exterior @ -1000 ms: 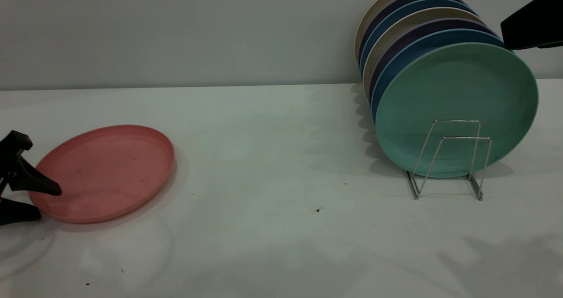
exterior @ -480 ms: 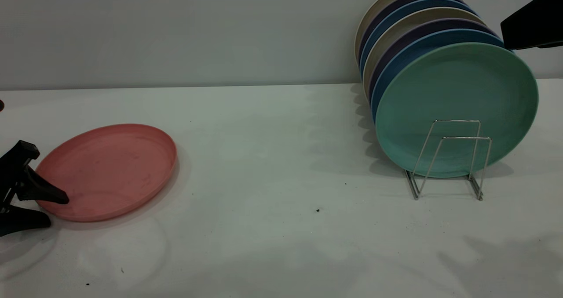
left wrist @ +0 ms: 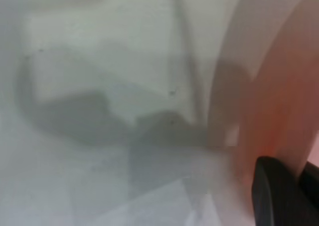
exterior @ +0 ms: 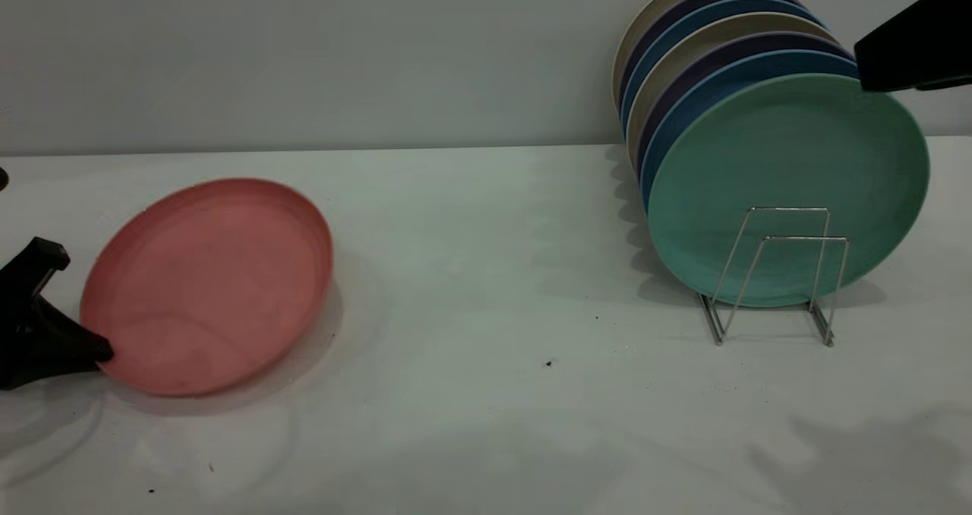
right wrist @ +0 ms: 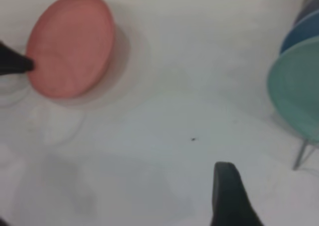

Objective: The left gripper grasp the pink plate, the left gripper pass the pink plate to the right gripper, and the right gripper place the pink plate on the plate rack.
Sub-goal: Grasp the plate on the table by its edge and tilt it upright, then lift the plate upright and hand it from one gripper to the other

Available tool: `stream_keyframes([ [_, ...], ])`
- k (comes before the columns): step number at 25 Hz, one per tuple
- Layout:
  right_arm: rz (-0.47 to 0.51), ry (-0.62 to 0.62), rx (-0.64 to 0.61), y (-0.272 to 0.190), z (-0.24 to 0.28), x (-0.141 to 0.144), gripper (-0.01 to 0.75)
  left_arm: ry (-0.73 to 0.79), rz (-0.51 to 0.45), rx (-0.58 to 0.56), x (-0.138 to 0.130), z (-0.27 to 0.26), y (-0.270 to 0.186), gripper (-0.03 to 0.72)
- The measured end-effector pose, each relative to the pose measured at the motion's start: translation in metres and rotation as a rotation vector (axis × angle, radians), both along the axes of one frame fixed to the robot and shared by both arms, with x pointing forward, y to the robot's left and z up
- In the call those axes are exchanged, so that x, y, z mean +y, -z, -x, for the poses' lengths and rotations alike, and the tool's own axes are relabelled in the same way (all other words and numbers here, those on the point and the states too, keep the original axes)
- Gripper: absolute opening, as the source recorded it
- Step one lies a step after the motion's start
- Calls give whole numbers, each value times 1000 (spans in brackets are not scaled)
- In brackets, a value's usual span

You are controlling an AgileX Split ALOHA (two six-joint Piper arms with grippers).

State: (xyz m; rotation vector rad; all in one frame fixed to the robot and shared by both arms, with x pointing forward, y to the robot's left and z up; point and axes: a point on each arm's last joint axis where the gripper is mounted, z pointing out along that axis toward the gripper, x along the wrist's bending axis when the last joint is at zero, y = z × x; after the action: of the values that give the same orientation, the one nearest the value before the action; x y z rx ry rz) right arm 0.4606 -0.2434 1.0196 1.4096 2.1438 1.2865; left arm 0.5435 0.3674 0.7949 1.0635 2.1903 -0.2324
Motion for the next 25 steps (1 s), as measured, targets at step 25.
stream_keyframes([
  [25,-196,-31,224,69,-37,14,443,473,-21,-334,-112,-36,-66,18],
])
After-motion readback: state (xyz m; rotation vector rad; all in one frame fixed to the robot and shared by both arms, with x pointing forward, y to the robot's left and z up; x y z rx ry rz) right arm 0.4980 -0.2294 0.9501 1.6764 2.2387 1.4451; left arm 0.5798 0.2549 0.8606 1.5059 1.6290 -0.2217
